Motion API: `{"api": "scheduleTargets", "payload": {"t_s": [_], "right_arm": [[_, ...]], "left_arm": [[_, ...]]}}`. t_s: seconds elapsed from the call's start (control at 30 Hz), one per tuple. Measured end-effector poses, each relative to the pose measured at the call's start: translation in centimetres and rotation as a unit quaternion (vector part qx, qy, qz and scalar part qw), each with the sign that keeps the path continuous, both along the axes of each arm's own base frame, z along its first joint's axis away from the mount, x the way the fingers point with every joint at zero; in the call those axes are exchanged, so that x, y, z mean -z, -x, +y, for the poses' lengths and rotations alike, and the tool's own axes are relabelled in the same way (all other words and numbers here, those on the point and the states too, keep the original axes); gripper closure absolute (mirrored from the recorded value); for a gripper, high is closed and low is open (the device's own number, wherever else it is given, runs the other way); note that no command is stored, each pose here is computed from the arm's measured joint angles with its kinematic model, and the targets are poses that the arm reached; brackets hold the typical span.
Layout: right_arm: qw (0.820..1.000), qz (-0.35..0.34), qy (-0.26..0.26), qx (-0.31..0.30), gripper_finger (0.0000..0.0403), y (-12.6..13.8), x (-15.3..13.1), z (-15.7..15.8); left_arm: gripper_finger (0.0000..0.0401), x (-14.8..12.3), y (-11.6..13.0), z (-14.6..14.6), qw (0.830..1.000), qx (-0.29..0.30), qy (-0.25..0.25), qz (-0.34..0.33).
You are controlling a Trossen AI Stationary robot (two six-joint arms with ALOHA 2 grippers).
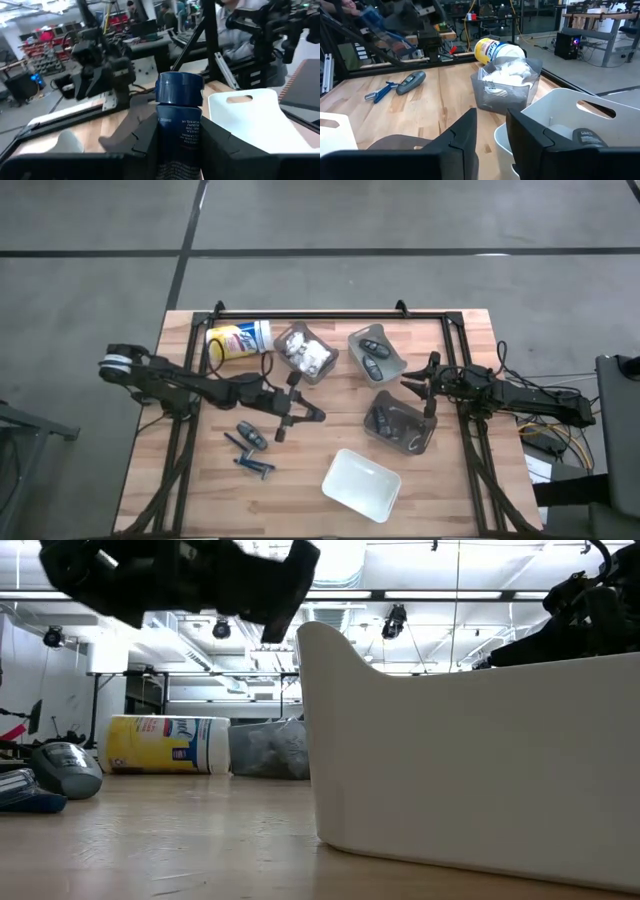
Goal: Pick & Place Travel size toiletries
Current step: Put the blue shave cream into the bottom black bin
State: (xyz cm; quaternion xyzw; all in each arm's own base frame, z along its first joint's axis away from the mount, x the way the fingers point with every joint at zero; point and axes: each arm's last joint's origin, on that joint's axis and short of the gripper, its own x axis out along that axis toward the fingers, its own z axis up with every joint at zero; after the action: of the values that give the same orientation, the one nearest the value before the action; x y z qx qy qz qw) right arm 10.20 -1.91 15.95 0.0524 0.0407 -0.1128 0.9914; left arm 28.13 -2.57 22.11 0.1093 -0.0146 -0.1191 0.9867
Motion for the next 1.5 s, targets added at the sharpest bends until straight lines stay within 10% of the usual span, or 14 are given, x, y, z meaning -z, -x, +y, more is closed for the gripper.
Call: {"api": "scheduleTargets", "payload": {"t_s": [0.53,1.5], "right_arm": [[1.0,-0.001,0.001,0.0,0.0256,0.0,0.0,0.0],[1.0,0.0,0.001,0.0,0.0212,0.0,0.0,0.0]], "left_arm": [[0.0293,-2.6,-6.5,-0.4,0.999,0.0,-0.053,-0.011],[0.0293,0.8,-23.7,-2.3,0.99,0.077,-0.109,-0.05]]}}
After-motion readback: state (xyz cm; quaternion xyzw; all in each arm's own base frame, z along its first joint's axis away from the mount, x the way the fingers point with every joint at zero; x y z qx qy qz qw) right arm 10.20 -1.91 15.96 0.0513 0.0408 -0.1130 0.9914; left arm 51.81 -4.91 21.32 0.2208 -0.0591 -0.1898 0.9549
